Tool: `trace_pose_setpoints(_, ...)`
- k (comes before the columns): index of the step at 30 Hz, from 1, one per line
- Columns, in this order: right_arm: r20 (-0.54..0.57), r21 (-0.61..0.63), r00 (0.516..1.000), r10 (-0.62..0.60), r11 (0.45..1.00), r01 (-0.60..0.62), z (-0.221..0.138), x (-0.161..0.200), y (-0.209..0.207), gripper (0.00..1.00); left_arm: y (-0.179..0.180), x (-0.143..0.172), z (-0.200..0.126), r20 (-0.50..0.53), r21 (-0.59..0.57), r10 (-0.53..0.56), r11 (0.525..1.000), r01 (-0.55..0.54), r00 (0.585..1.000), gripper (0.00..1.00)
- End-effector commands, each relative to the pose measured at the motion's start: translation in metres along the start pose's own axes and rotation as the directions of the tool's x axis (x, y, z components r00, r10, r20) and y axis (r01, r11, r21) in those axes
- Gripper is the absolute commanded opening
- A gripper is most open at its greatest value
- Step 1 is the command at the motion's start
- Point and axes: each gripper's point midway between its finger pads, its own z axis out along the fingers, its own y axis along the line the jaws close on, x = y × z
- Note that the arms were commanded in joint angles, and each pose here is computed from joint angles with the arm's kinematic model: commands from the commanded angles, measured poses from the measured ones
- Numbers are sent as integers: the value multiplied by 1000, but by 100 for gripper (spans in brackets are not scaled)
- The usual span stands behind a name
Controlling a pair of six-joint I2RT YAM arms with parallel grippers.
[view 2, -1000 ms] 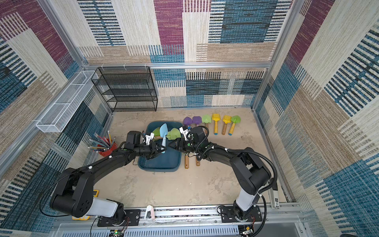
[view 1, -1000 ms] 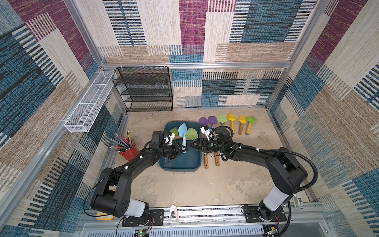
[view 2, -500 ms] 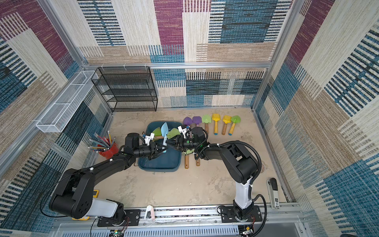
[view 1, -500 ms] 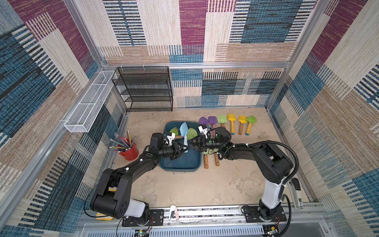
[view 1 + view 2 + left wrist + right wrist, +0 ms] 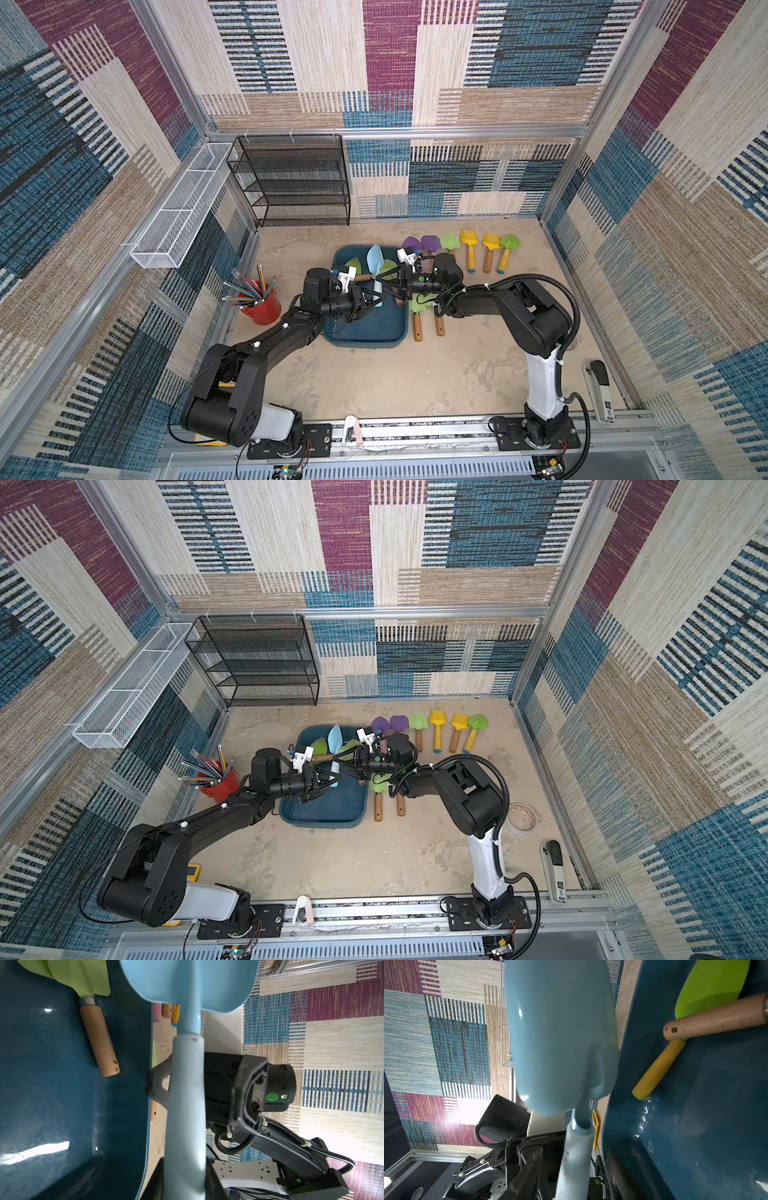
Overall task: Take the shovel out of the storage box
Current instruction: Pick up the shovel from the storage box, then place the shovel at the center of the board.
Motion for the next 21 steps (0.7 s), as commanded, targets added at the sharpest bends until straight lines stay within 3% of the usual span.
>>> trace_pose_setpoints(1, -16, -65, 1000, -14, 998, 13, 1, -1, 16, 50, -10, 1, 0, -8, 38, 43, 998, -43, 999, 3)
trace_pose_setpoints(13, -13, -116, 1000, -3, 993, 2, 1, -8, 20, 32, -11, 4, 3, -21, 46, 47, 998, -46, 999, 4)
trace_pose_setpoints(21, -14, -115, 1000, -4, 993, 2, 1, -8, 20, 14, -8, 5, 5, -25, 45, 38, 998, -37, 999, 6)
